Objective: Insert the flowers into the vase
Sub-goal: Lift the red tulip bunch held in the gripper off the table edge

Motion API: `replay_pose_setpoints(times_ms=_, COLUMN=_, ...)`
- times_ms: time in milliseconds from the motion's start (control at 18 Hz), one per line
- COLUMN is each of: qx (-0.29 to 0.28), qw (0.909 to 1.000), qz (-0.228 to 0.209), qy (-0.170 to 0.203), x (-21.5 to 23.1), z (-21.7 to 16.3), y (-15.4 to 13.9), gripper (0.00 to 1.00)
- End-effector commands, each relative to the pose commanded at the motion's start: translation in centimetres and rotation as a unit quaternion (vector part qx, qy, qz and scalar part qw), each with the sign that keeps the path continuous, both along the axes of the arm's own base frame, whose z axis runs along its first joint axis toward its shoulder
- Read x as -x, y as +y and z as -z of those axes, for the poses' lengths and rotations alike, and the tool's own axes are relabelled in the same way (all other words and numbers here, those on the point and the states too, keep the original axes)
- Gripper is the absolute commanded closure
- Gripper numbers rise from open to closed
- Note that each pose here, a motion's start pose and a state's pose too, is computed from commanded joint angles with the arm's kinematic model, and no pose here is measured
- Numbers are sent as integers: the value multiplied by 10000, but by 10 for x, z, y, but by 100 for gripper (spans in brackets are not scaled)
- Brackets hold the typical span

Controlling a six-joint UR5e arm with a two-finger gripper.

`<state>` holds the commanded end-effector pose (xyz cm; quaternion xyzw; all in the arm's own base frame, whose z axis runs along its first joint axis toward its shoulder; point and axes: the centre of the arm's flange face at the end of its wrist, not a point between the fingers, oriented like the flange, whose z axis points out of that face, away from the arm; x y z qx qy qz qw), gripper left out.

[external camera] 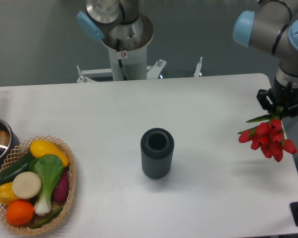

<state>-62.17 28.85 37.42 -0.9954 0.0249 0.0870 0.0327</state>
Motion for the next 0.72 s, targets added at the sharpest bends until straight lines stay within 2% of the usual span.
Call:
replay_pose_setpoints(times_ms=167, qx=-38, qw=10000, qz=52, qy=30, x=-5, z=-6, y=6, gripper=100)
replay_pose_setpoints(times_ms=389, qx=-392, qw=9992, qz=59, qy=-20, x=-16, z=-25, y=9, gripper=100)
replay_pose_setpoints(times_ms=556, qx=-735, qw=9972, qz=-27, qy=-137, x=-23, z=-28, y=20, gripper=100)
replay_pose_setpoints(times_ms=722, qx=-1293, qw=9914, qz=-3, qy=-179, x=-37, z=-47, y=38, gripper=100)
